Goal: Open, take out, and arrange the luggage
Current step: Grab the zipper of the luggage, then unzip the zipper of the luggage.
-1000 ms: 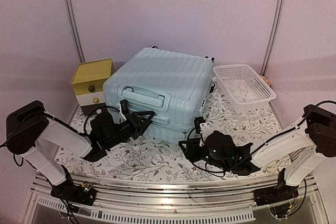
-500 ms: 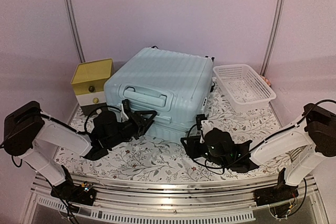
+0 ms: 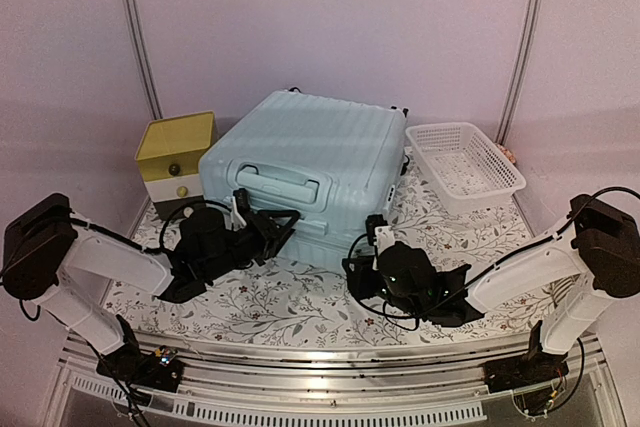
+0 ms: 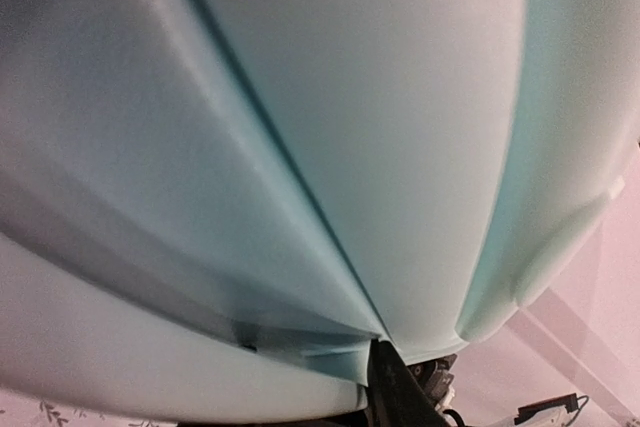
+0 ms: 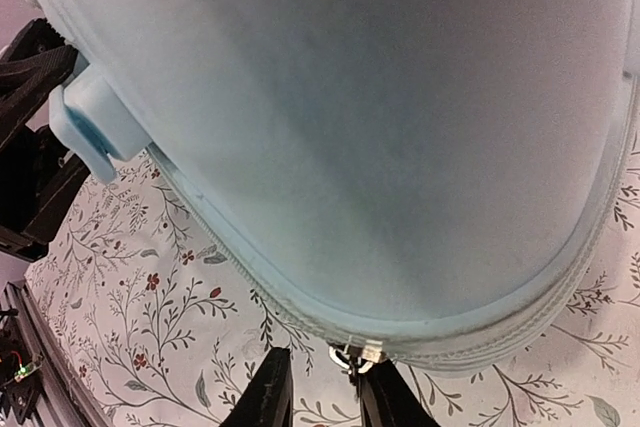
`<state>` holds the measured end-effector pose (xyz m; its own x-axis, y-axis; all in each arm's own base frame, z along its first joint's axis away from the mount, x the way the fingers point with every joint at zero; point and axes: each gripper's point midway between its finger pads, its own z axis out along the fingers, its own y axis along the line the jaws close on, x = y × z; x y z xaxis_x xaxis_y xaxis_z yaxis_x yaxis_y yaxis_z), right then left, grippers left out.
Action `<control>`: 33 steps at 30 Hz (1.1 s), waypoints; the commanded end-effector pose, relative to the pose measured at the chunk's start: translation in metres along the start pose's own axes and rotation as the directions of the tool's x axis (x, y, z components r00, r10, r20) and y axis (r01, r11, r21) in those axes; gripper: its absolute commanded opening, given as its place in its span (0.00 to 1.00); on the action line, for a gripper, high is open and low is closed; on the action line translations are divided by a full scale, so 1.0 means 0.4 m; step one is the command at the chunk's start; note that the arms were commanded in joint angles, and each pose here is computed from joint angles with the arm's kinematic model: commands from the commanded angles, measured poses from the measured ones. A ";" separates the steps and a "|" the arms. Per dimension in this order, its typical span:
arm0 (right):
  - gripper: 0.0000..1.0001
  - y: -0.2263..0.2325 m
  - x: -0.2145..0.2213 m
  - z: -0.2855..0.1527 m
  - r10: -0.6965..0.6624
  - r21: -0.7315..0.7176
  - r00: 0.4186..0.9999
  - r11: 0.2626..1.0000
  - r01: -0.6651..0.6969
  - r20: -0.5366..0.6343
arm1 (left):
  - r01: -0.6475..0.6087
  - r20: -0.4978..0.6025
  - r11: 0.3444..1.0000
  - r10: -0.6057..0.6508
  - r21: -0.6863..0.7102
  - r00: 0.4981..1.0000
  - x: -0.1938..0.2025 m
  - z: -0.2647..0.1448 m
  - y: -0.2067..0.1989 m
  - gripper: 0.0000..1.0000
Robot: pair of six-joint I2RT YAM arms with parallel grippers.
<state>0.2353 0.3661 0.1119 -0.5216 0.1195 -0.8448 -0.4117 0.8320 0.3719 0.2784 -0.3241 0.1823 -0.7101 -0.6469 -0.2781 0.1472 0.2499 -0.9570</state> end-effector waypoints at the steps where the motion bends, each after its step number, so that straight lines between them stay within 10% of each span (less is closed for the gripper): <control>1: 0.21 -0.038 -0.030 0.021 0.015 0.081 0.999 0.997 -0.019 0.045 | -0.053 0.047 0.921 0.037 0.387 0.998 -0.040 -0.046 -0.318 0.10; 6: 0.02 -0.042 -0.046 0.016 0.008 0.085 0.998 0.996 -0.013 0.058 | -0.057 0.055 0.923 0.038 0.380 0.998 -0.044 -0.053 -0.314 0.10; 33: 0.02 -0.235 -0.144 -0.013 -0.102 -0.067 0.986 0.993 0.094 -0.131 | -0.107 0.036 0.959 0.102 0.261 0.994 -0.035 -0.147 -0.230 0.09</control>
<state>0.2808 0.2853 0.1341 -0.5598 0.0241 -0.8283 -0.5080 0.7797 0.3661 0.2565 -0.2961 0.1861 -0.7153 -0.6485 -0.2604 0.1043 0.2695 -0.9574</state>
